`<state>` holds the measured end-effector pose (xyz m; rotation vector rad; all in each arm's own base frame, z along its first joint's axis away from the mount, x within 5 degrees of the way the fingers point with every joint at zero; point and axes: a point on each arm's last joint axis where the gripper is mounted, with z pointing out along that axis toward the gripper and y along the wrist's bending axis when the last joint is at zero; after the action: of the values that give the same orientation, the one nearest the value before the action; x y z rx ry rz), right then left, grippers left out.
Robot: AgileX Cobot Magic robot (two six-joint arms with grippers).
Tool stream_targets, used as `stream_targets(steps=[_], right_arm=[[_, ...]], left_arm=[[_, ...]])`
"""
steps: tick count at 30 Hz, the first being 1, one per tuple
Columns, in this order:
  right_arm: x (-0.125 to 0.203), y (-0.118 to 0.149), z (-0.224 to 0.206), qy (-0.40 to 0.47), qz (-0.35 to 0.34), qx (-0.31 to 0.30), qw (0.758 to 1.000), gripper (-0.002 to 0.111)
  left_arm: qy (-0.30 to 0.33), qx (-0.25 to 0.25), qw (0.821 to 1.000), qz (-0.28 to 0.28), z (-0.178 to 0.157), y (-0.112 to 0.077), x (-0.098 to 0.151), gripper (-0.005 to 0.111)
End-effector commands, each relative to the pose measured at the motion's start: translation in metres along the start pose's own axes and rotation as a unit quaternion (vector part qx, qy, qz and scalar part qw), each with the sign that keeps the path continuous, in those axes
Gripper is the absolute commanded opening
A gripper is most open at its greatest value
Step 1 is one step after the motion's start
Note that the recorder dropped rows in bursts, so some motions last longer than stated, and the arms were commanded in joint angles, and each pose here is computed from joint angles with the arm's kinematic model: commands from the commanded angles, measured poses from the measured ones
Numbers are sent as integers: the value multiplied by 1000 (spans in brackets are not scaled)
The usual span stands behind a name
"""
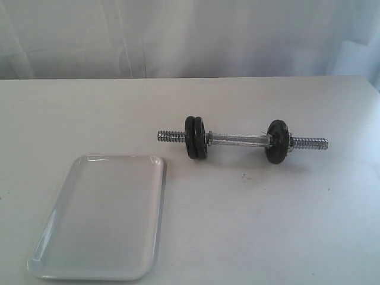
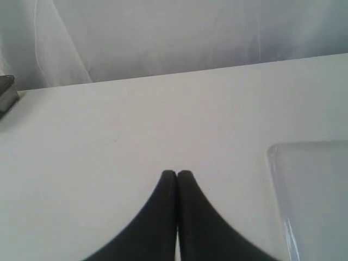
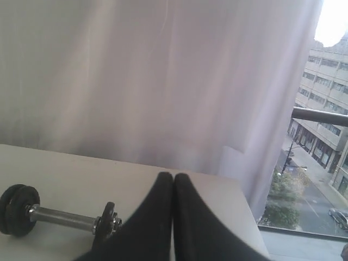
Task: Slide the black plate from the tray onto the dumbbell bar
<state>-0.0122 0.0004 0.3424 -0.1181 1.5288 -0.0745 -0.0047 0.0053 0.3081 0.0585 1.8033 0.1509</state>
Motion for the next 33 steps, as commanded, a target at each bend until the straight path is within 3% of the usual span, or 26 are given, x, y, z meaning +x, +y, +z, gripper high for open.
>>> stream_targets(steps=[1, 14, 20, 24, 33], right_arm=[[30, 3, 26, -26, -4, 4, 1000, 0], [119, 14, 61, -1, -4, 1, 1000, 0], [151, 18, 62, 87, -5, -11, 996, 0], [151, 18, 62, 85, -3, -10, 996, 0], [150, 18, 62, 82, -5, -10, 997, 0]], left_arm=[[-78, 6, 997, -6, 34, -7, 17, 0], [-30, 20, 999, 10, 87, -22, 105, 0], [8, 23, 1000, 7, 88, -23, 113, 0], [39, 43, 997, -55, 87, -27, 118, 0], [44, 44, 997, -55, 87, -27, 119, 0]])
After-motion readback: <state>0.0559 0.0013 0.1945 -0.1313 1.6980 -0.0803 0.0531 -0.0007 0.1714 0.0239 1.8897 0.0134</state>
